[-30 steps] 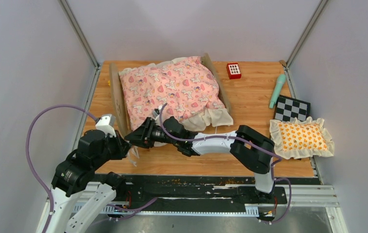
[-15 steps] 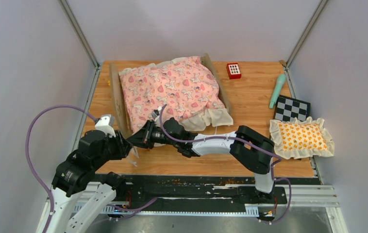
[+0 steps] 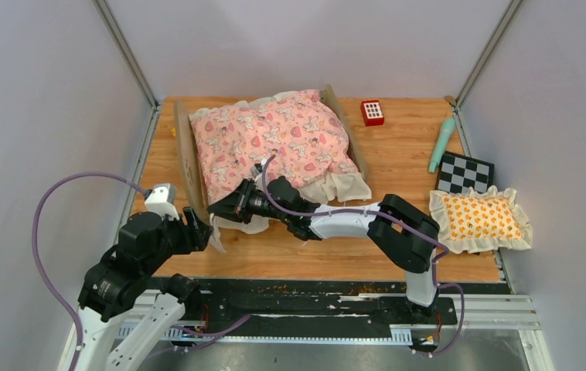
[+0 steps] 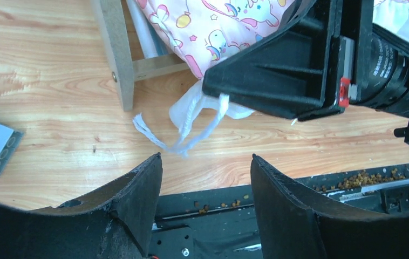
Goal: Set up the pet bed
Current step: Cross the ropes on the bed frame.
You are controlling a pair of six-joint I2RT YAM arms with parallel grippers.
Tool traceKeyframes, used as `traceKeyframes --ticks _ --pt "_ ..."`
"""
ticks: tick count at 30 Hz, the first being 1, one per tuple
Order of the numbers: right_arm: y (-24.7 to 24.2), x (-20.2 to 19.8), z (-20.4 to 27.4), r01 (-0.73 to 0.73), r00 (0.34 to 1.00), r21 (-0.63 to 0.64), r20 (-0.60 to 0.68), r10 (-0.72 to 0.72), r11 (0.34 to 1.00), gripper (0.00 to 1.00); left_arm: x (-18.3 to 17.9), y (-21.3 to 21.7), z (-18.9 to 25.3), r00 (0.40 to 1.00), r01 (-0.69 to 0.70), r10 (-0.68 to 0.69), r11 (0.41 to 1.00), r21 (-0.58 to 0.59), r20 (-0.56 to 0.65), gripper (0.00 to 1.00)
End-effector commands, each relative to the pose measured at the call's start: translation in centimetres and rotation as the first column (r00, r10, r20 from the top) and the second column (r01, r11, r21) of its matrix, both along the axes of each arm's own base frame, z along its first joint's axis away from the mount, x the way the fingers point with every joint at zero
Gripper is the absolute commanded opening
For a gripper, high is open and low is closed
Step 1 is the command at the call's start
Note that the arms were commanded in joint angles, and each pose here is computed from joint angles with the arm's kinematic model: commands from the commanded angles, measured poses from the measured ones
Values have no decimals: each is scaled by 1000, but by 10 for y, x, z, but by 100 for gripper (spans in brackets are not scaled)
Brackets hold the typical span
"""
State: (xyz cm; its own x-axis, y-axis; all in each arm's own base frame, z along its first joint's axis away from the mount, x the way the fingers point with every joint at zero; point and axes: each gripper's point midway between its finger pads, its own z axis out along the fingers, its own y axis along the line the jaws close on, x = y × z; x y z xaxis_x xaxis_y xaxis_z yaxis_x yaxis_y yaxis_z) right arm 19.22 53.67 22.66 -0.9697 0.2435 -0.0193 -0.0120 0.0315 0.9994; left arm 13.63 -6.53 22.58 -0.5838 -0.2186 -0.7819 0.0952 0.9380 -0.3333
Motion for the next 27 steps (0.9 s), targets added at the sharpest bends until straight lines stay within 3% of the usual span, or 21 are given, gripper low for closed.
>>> traceKeyframes --ticks 1,13,27 --pt "-7 30 45 75 996 91 51 -80 993 0 11 6 21 995 -6 3 999 35 101 68" --pt "-3 78 49 146 987 97 50 -151 985 0 24 28 40 988 -88 66 984 156 143 67" --pt "11 71 48 120 988 77 87 -127 990 2 15 39 56 962 -142 114 985 100 247 68"
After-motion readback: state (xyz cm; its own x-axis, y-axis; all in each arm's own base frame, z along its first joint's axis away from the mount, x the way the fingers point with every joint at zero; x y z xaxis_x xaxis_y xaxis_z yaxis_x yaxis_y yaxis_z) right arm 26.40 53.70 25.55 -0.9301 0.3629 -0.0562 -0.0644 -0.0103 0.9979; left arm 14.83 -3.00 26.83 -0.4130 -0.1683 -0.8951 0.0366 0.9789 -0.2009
